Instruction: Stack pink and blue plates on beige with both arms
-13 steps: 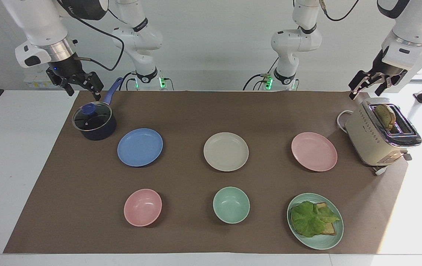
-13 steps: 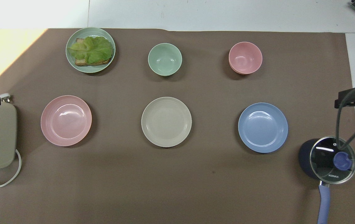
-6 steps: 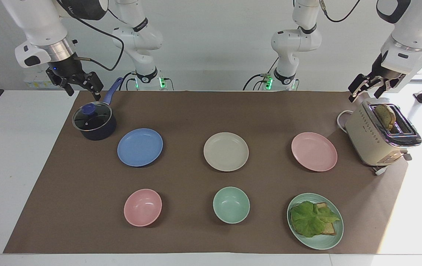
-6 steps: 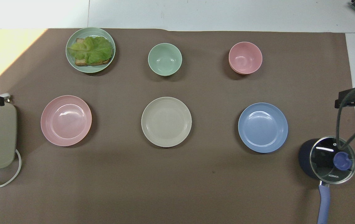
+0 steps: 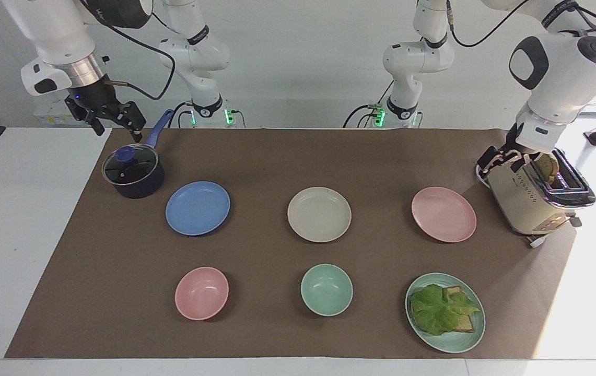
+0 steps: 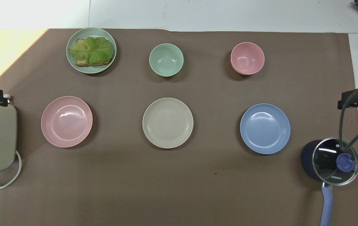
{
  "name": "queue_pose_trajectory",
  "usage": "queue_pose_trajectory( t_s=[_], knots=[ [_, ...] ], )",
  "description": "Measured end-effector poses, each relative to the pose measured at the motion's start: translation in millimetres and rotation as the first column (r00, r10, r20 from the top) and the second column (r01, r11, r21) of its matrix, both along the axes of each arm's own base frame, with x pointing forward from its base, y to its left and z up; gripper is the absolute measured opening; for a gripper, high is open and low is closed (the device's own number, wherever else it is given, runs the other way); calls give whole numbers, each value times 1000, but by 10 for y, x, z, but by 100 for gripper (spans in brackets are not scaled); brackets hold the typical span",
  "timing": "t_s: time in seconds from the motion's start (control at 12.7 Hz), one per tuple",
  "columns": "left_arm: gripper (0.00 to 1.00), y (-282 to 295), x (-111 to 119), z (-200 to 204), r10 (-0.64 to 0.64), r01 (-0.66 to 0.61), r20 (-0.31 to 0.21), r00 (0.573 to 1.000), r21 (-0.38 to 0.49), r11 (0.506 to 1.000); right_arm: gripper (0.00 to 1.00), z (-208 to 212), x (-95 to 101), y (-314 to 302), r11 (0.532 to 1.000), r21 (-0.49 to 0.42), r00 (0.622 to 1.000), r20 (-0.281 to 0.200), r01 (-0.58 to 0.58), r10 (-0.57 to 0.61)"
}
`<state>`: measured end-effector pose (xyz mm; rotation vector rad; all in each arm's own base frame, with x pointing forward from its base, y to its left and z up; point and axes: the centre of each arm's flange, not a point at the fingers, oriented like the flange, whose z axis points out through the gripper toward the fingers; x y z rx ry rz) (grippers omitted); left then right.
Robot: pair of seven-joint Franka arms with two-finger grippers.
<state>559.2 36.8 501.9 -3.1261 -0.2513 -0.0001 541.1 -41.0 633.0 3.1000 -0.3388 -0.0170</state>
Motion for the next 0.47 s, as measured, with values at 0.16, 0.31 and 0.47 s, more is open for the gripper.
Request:
queue_pose_trajectory(
  t_s=[0.16,0.31,0.47],
  knots=[
    [100,144,22,-430,21,-21,-23,999,-1,1000,100,0,-1,-7,1000,0,1000,0,1,-1],
    [100,173,75,-907,26,-26,-50,998,-1,1000,100,0,-2,-23,1000,0,1000,0,4,-4],
    [100,166,122,-1246,23,-24,-75,997,-2,1000,100,0,-3,-33,1000,0,1000,0,6,-6]
  ],
)
